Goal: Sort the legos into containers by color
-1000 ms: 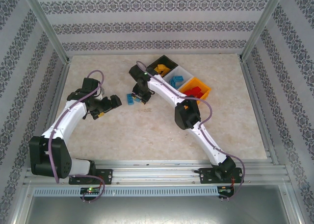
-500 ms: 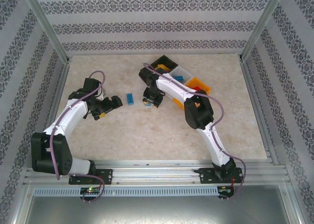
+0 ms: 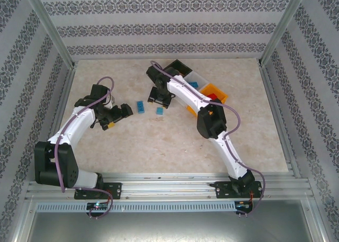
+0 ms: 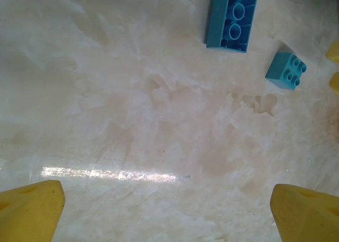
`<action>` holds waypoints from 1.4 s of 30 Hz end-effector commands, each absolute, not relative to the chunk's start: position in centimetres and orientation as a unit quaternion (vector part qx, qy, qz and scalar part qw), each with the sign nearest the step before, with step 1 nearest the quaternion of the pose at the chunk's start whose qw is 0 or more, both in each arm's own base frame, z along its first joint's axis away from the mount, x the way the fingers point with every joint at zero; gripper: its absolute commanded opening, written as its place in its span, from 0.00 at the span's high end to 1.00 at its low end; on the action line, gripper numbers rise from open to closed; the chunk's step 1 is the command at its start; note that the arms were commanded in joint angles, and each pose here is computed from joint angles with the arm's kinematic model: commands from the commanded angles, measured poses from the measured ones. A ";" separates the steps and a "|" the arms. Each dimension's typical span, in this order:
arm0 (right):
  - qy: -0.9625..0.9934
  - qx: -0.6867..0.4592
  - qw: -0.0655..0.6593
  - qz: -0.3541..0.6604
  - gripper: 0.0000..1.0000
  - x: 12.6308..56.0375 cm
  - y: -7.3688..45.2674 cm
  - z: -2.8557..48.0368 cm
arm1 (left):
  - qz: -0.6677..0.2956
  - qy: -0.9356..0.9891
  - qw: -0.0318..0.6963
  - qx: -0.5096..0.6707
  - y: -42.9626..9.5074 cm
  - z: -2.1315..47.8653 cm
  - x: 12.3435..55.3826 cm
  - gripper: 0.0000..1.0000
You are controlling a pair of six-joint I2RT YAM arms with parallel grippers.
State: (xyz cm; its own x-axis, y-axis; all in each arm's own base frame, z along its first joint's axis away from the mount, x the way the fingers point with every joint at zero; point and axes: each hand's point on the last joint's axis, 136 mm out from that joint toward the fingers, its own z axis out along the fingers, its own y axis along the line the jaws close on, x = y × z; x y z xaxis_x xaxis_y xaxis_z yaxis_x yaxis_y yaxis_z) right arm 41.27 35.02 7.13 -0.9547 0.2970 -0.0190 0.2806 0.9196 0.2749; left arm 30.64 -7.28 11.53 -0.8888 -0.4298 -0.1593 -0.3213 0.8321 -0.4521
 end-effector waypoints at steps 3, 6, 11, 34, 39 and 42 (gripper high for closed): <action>0.986 0.136 -0.002 0.092 0.45 40.3 33.5 4.9 | -0.210 0.950 0.127 -0.194 -7.0 11.8 30.0 0.00; 0.989 0.128 -0.003 0.072 0.45 40.0 32.6 4.5 | -0.211 0.950 0.127 -0.194 -7.0 11.9 29.9 0.00; 0.991 0.119 -0.010 0.063 0.47 39.5 32.6 3.6 | -0.215 0.948 0.124 -0.199 -7.1 11.6 30.0 0.00; 0.991 0.118 -0.013 0.056 0.59 40.5 32.3 1.3 | -0.217 0.948 0.122 -0.199 -7.1 11.4 29.7 0.00; 0.991 0.119 0.006 0.061 0.73 41.3 31.8 2.7 | -0.215 0.949 0.117 -0.197 -7.1 11.0 29.7 0.00; 0.991 0.116 0.021 0.065 0.74 41.5 31.1 4.7 | -0.213 0.951 0.115 -0.191 -7.1 10.9 29.9 0.00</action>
State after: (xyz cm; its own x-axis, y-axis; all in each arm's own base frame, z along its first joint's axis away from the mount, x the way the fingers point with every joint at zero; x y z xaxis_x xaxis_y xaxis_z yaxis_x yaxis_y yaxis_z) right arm 40.64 32.70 2.10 -0.9723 0.2315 0.0313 0.2336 0.9626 0.1371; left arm 30.02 -7.37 11.09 -0.8922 -0.4277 -0.1454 -0.3242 0.8304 -0.4532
